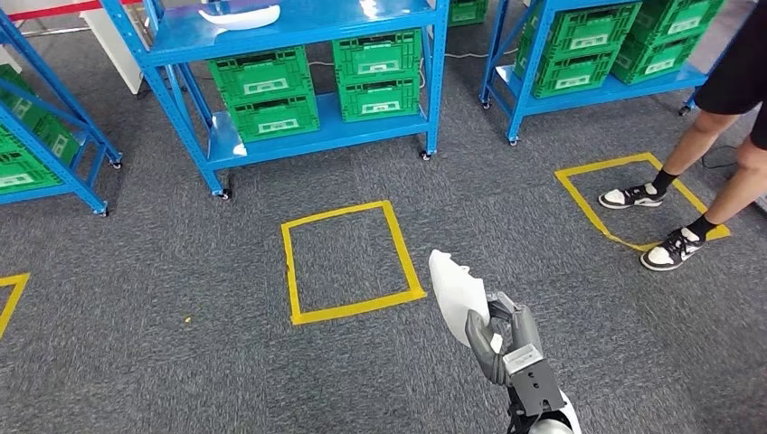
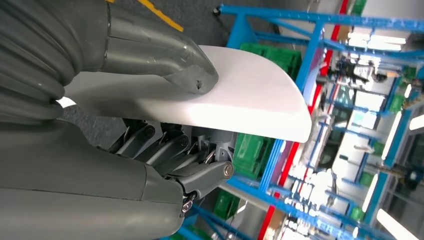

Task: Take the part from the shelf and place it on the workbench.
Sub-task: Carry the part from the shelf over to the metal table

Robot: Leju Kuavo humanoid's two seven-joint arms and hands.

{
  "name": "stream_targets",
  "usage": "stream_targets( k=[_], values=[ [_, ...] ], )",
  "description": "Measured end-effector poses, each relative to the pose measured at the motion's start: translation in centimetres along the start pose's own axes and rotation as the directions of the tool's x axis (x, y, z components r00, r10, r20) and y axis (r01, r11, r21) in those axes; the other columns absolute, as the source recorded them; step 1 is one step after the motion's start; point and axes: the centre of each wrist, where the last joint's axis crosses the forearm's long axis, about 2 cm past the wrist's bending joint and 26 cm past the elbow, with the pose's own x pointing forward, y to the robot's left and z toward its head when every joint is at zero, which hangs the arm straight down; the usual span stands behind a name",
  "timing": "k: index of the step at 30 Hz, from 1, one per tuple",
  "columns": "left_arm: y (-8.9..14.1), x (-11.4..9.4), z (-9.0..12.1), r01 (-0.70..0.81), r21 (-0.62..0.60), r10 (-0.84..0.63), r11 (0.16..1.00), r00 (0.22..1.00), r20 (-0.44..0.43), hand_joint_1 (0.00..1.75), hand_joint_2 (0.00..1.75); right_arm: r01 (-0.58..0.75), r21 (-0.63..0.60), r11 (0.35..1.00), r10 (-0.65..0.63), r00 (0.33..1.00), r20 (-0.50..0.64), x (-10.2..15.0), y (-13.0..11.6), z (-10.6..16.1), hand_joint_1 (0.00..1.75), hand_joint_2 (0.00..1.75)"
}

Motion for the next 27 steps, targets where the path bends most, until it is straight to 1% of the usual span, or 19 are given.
stream_targets(
  k=[12,18,27],
  values=[
    [0.0,-0.3,0.0,0.013,0.001,-0.013,1.0,1.0,-0.002,0.0,1.75,0.004,0.0,1.0,-0.004,1.0,-0.006,0.0,0.1,0.0,1.75,1.75],
    [0.0,-0.1,0.0,0.027,-0.001,-0.027,1.0,1.0,0.003,0.0,1.75,0.016,0.024,1.0,-0.015,1.0,-0.001,-0.2,0.0,-0.8,1.75,1.75],
    [-0.1,-0.2,0.0,0.017,0.004,-0.017,1.0,1.0,0.011,0.0,1.75,0.034,0.038,0.999,-0.034,0.999,-0.008,-0.8,0.3,-1.0,1.75,1.75]
  ],
)
